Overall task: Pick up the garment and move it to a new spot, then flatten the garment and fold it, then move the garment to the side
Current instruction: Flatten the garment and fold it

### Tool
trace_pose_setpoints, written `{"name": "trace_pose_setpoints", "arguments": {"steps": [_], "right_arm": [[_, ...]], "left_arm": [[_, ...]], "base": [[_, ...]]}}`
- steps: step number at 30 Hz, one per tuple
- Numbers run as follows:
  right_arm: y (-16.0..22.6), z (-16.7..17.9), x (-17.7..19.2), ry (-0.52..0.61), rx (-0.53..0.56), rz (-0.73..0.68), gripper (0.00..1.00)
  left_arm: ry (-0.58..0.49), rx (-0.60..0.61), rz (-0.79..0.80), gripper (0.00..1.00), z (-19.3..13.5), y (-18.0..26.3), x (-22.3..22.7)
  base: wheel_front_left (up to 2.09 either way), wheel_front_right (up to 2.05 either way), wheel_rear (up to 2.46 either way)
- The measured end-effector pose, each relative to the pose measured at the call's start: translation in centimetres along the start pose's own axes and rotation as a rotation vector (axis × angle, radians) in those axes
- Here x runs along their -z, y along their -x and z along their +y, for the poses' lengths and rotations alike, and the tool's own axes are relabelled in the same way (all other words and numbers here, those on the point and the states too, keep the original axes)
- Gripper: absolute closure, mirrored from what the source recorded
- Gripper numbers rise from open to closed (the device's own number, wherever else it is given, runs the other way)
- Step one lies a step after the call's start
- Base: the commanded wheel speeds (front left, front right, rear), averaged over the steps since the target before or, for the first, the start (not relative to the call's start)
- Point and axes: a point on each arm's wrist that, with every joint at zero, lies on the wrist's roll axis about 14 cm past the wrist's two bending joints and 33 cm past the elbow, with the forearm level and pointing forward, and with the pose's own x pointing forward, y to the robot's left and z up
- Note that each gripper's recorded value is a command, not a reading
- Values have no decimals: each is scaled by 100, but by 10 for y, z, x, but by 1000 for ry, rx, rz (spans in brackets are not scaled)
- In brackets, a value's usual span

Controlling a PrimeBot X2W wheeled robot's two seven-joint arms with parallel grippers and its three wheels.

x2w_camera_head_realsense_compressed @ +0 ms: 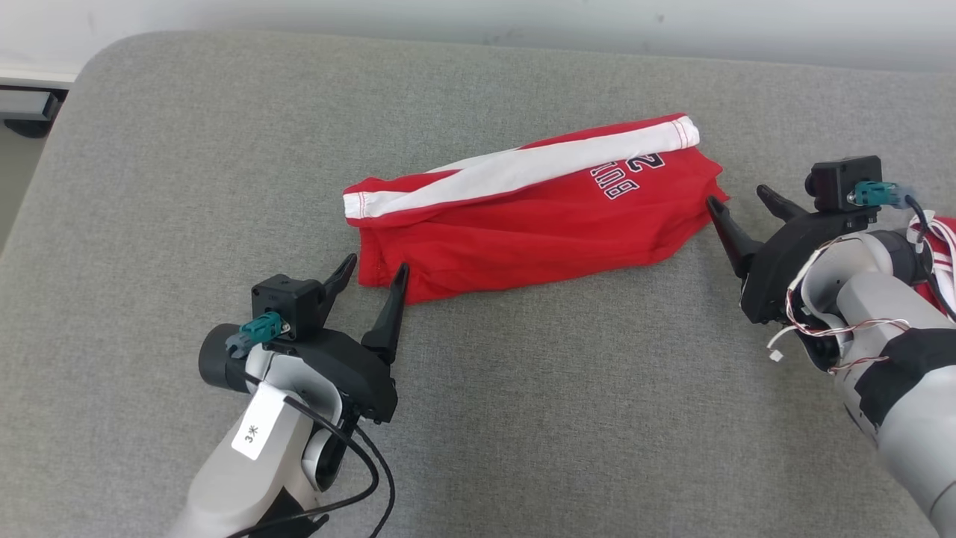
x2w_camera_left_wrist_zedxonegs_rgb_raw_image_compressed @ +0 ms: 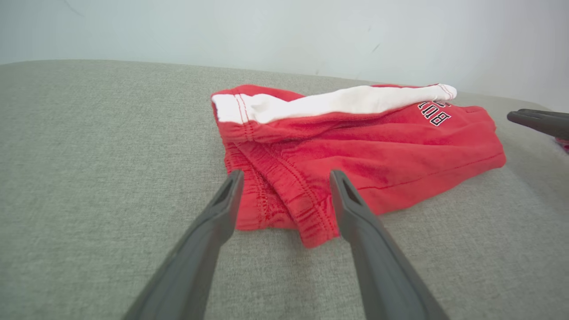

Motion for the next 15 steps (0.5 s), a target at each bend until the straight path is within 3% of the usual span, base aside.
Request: {"name": "trace_pose_setpoints", "arguments": {"steps": [15], "right_arm": [[-16, 3, 22, -69, 5, 84, 0]], "left_arm": [[41, 6, 76, 0, 3, -19, 14]], "base": [[0, 0, 0]]}}
